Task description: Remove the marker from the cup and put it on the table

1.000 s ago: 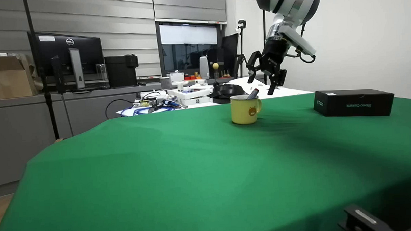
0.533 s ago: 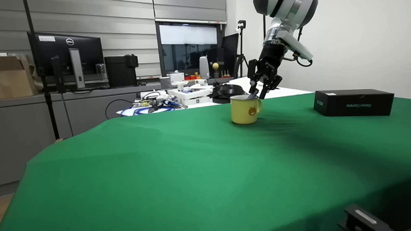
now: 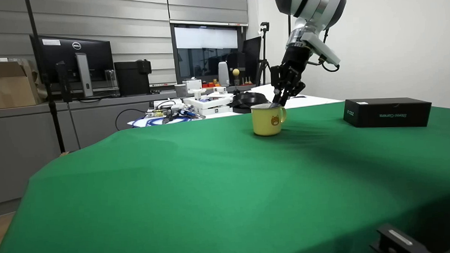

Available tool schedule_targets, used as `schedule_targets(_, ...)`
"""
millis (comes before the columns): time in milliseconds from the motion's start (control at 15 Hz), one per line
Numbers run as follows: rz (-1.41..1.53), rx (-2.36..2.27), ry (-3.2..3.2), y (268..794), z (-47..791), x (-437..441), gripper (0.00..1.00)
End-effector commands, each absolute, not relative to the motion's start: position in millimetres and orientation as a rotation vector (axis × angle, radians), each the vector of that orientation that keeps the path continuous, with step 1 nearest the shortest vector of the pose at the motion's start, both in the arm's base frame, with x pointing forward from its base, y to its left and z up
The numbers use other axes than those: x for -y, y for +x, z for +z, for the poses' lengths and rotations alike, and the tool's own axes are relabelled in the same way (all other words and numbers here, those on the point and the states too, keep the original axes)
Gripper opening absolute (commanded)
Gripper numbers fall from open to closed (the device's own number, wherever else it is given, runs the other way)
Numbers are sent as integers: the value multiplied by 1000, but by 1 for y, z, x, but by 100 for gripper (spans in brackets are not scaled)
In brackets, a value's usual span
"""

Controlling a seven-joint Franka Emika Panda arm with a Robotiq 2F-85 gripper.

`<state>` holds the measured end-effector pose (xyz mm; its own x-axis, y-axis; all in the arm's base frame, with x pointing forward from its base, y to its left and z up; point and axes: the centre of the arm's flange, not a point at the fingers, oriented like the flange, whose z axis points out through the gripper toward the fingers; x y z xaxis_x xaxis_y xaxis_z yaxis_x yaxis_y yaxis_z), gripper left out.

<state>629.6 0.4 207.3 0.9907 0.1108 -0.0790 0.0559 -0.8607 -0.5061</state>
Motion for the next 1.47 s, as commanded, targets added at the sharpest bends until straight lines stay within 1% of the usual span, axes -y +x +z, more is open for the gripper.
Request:
schedule_targets(0, 125, 137, -2634, 627, 219, 1, 6)
schedule_targets(267, 144, 134, -2647, 628, 222, 2, 6)
schedule_targets(333, 145, 135, -2650, 628, 223, 3, 48)
schedule_targets(400, 147, 135, -2654, 627, 224, 3, 49)
schedule_targets(467, 149, 140, -2661, 627, 224, 4, 56)
schedule_targets(533, 148, 145, -2664, 627, 225, 4, 52)
schedule_targets(600, 144, 149, -2668, 627, 227, 5, 18)
schedule_targets(667, 142, 154, -2672, 628, 229, 5, 22)
schedule_targets(733, 141, 161, -2677, 628, 231, 5, 22)
schedule_targets(867, 136, 163, -2679, 628, 233, 4, 7)
schedule_targets(933, 133, 163, -2681, 628, 235, 5, 1)
schedule_targets(1000, 133, 161, -2679, 629, 236, 5, 5)
schedule_targets(1400, 141, 50, -2664, 639, 262, 8, 6)
